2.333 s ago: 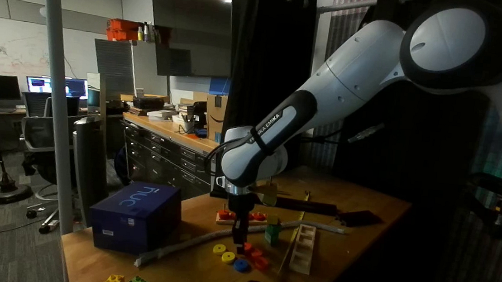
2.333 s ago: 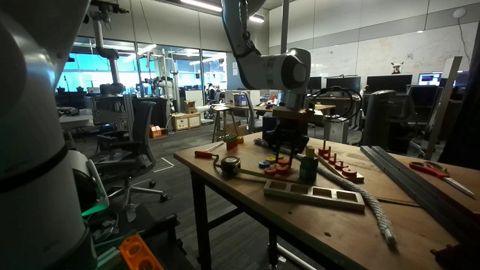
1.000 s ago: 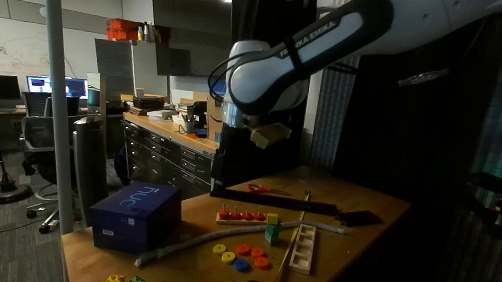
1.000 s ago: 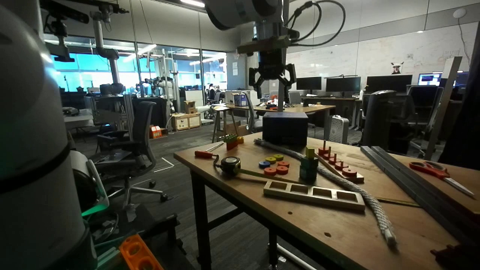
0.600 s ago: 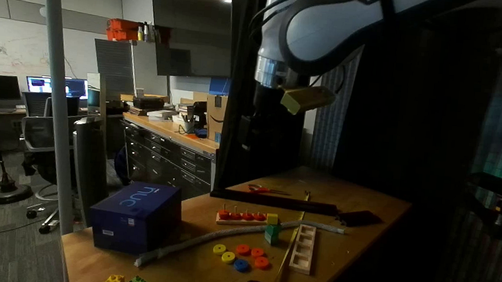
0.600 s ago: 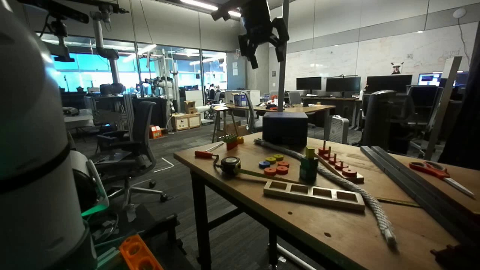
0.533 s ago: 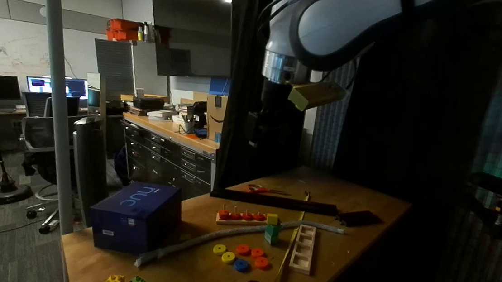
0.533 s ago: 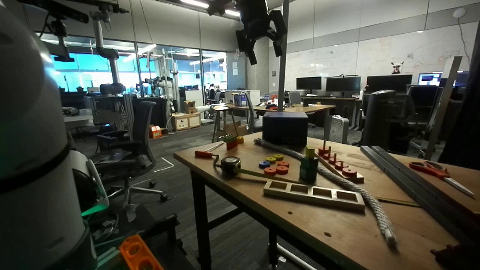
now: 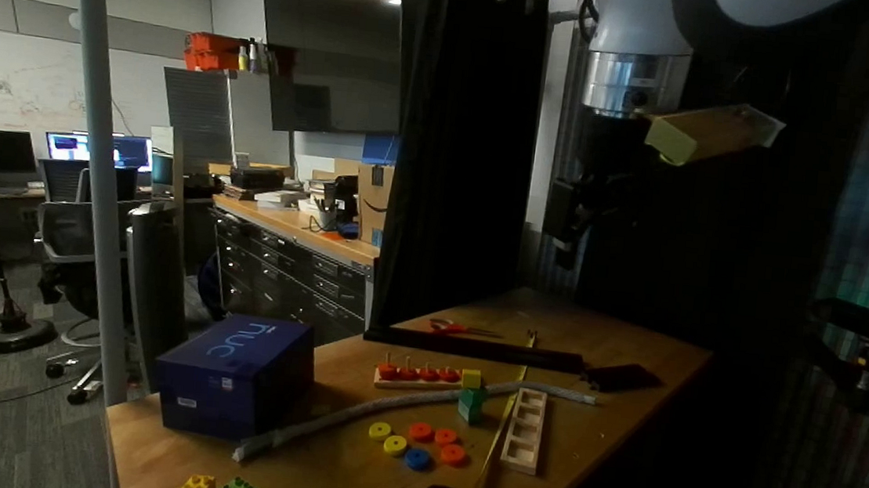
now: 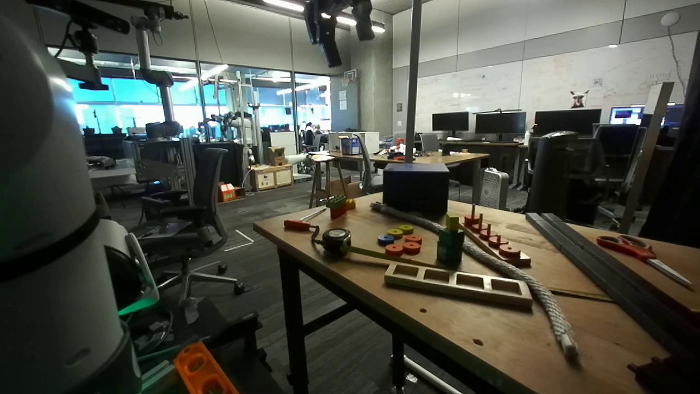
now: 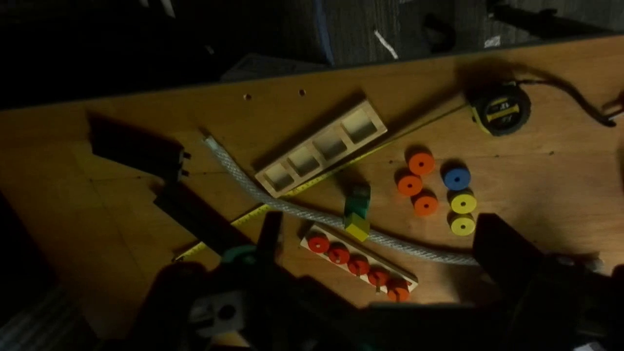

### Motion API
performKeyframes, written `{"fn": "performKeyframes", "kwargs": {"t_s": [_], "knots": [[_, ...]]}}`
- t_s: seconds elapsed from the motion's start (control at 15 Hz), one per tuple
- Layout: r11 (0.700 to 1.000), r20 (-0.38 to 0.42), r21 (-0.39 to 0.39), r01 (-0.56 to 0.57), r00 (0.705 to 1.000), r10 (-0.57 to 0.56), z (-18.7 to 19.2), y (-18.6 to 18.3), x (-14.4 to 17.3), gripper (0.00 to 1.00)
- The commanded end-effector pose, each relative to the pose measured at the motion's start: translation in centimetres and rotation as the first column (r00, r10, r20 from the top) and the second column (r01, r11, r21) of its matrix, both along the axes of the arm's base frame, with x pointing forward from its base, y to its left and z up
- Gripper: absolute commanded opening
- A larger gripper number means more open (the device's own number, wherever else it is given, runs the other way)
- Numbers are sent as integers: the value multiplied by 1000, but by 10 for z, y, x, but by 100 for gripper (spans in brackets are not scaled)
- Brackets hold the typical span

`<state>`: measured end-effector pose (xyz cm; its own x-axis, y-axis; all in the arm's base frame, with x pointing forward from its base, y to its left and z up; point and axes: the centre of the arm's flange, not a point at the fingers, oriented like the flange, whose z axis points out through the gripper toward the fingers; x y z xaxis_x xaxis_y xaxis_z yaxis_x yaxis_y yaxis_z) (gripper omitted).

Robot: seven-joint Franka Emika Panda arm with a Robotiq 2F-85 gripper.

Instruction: Remove the orange object from the thing and put it on the table

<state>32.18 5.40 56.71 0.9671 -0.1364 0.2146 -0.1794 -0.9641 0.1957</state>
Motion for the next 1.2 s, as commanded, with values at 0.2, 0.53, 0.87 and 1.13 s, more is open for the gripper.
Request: {"fn": "performKeyframes", "kwargs": {"t_s": [0.2,0.53,0.87,1.13], "knots": [[963,-113,195,-186,971,211,-16,-21,-31,100],[970,-135,183,-163,973,189,-25,-23,-21,100],[970,-140,181,-163,972,189,-26,-22,-20,100],[970,-140,181,-163,972,189,-26,-22,-20,100]]}}
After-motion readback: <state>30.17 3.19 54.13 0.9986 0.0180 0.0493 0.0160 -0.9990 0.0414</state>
